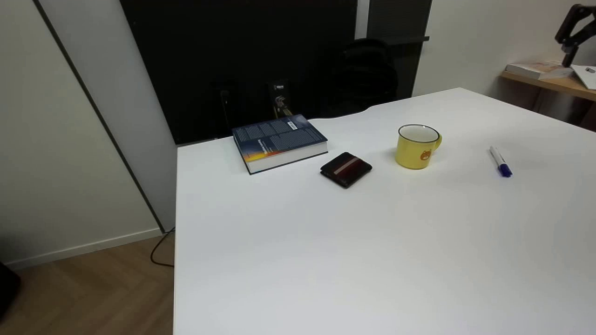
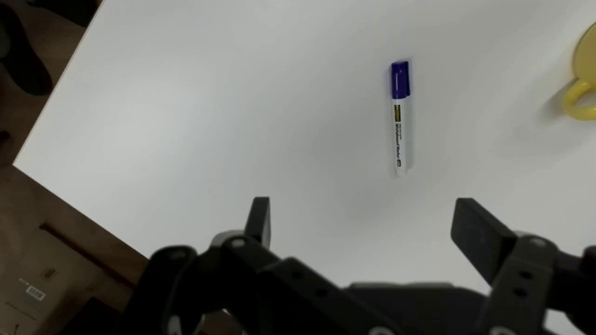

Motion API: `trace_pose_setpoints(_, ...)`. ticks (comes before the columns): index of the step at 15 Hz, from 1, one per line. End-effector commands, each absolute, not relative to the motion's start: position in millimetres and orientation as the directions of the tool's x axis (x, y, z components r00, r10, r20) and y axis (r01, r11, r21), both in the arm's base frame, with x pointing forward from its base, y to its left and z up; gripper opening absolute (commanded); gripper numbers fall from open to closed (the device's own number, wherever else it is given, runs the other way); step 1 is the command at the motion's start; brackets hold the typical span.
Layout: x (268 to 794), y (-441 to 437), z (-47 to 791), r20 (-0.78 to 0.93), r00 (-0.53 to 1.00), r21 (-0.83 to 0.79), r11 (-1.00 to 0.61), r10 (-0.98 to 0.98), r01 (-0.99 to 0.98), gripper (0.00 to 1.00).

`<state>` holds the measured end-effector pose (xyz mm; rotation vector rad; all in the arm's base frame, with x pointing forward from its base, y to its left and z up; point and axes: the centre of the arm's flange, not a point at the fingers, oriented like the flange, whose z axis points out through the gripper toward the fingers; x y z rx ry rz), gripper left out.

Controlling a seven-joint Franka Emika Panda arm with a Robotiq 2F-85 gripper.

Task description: Pick the pen from the table, put it in the cup, place it back on the table then put it in the cup again

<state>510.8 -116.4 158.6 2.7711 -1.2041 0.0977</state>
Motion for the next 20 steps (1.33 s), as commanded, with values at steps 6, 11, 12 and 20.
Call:
trace_pose_setpoints(6, 525.5, -115.5, 89.6, 0.101, 0.616, 0.014, -0.617, -0.782, -0.786, 1.0)
trace_pose_setpoints(11, 524.5, -117.6, 59.6, 0.065, 0.628, 0.001, -0.63, -0.775, -0.777, 1.0)
trace_pose_setpoints(12, 525.6, -117.4, 54.5, 0.052, 0.637, 0.006, -0.638, -0.769, -0.77, 1.0)
trace_pose_setpoints(20, 518.6, -113.4, 51.1, 0.05, 0.652, 0.029, -0.651, -0.757, -0.758, 1.0)
